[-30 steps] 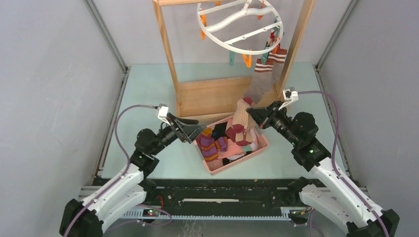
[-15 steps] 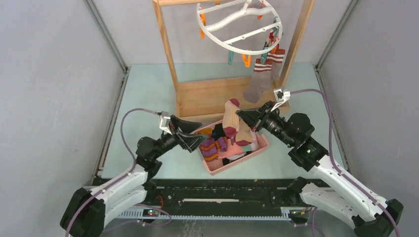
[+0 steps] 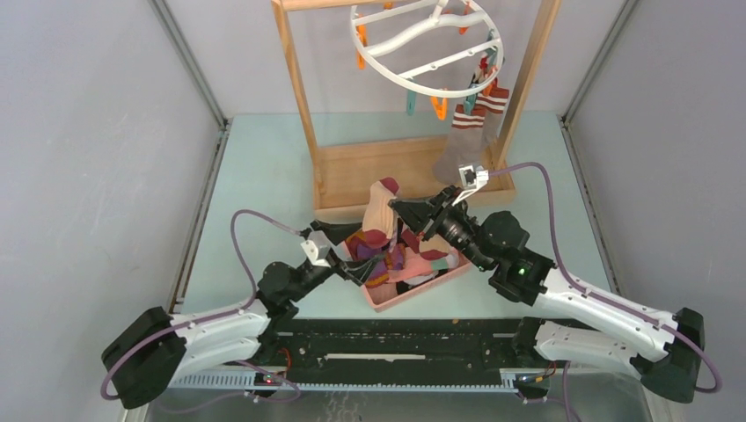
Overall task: Clip the socks to the hanger
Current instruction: Pick up the sock from the bin.
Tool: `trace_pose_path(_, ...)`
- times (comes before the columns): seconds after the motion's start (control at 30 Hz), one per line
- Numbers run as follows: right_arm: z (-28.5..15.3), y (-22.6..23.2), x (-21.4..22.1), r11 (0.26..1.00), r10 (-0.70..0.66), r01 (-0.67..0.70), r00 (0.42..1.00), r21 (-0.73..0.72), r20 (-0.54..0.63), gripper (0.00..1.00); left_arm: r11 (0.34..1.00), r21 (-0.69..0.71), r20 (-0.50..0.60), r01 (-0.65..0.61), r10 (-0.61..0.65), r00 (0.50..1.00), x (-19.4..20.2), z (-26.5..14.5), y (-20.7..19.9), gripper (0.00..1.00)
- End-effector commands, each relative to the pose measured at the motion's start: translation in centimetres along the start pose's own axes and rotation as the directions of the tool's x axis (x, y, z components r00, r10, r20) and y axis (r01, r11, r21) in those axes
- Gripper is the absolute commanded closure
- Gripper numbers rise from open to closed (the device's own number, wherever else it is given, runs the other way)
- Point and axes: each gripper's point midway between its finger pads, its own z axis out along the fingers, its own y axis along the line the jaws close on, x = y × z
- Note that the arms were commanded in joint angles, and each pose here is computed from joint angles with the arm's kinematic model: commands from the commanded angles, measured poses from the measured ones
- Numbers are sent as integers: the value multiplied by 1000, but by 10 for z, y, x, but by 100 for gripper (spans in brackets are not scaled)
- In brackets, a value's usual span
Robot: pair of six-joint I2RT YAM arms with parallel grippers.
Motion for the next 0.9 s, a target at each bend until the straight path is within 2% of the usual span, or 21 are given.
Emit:
trace_pose_path(0.0, 10, 25, -40, 999, 32, -29, 988, -18, 152, 100, 990, -116, 119, -77, 91, 989, -28, 8, 21, 4)
trace_pose_path(0.23, 17, 26, -40, 999, 40, -41, 983, 2, 181, 100, 999, -35, 171, -25, 31, 985, -34, 16, 5, 7)
trace_pose_path(0.57, 22, 21, -36, 999, 40, -45, 983, 24, 181, 100, 999, 48, 172, 11, -20, 985, -34, 14, -15, 8)
trace_pose_path(0.77, 21, 21, -39, 999, 35, -41, 981, 27, 191, 100, 997, 68, 145, 28, -38, 989, -26, 19, -20, 9)
trace_pose_path(0.87, 21, 22, -37, 999, 42, -47, 982, 22, 186, 100, 998, 55, 132, 29, -36, 991, -23, 24, -17, 12)
